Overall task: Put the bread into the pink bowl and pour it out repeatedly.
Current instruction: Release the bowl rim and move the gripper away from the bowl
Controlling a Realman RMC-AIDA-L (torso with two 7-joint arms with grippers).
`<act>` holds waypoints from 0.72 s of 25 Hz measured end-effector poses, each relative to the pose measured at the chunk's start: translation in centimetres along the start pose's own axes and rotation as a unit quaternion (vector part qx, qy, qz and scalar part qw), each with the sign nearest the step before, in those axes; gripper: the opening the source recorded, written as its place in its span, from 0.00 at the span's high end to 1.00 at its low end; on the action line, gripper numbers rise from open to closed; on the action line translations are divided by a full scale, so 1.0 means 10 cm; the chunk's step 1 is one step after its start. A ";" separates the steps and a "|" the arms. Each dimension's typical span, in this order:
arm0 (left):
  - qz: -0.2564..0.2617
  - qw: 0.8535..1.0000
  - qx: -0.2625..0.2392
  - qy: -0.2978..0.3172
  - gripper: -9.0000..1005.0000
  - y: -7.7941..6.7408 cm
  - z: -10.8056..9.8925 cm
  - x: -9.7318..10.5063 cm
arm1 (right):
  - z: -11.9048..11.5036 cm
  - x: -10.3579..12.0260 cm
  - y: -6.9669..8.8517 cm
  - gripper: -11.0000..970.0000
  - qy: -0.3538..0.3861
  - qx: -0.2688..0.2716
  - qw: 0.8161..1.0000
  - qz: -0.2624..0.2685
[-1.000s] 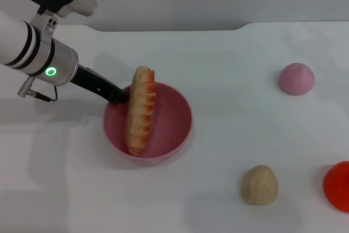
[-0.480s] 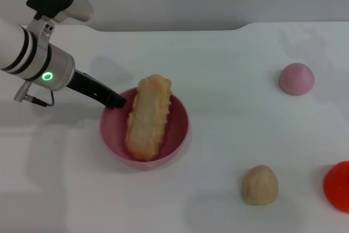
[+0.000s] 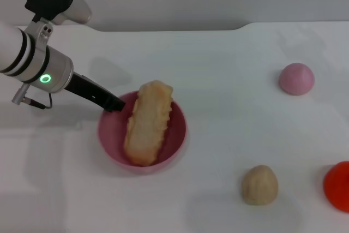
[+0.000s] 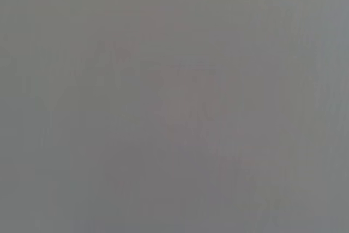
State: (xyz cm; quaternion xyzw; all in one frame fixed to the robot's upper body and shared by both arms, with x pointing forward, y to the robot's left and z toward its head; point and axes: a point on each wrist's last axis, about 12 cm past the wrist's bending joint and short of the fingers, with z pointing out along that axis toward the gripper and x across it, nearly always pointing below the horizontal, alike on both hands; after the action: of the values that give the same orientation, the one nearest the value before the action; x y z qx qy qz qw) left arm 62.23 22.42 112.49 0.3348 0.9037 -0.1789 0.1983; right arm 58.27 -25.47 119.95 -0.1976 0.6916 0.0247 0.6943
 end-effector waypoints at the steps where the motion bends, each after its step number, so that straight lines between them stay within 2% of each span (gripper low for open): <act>1: 0.000 1.000 0.000 0.000 0.86 0.00 0.00 0.00 | 0.00 0.00 0.00 0.42 0.000 0.000 1.000 0.000; 10: -0.003 1.000 0.000 -0.003 0.86 0.00 0.00 0.01 | 0.00 0.01 0.02 0.42 0.001 -0.003 1.000 0.001; 18: -0.005 1.000 -0.008 -0.022 0.61 0.01 -0.08 -0.07 | 0.01 0.05 0.04 0.42 0.007 -0.006 1.000 0.002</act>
State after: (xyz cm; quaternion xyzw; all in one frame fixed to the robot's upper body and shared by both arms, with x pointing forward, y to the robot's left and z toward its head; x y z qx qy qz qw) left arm 62.55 22.47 113.49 0.3245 0.9021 -0.1801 0.2201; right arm 58.24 -25.21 119.41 -0.2007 0.6966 0.0292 0.6882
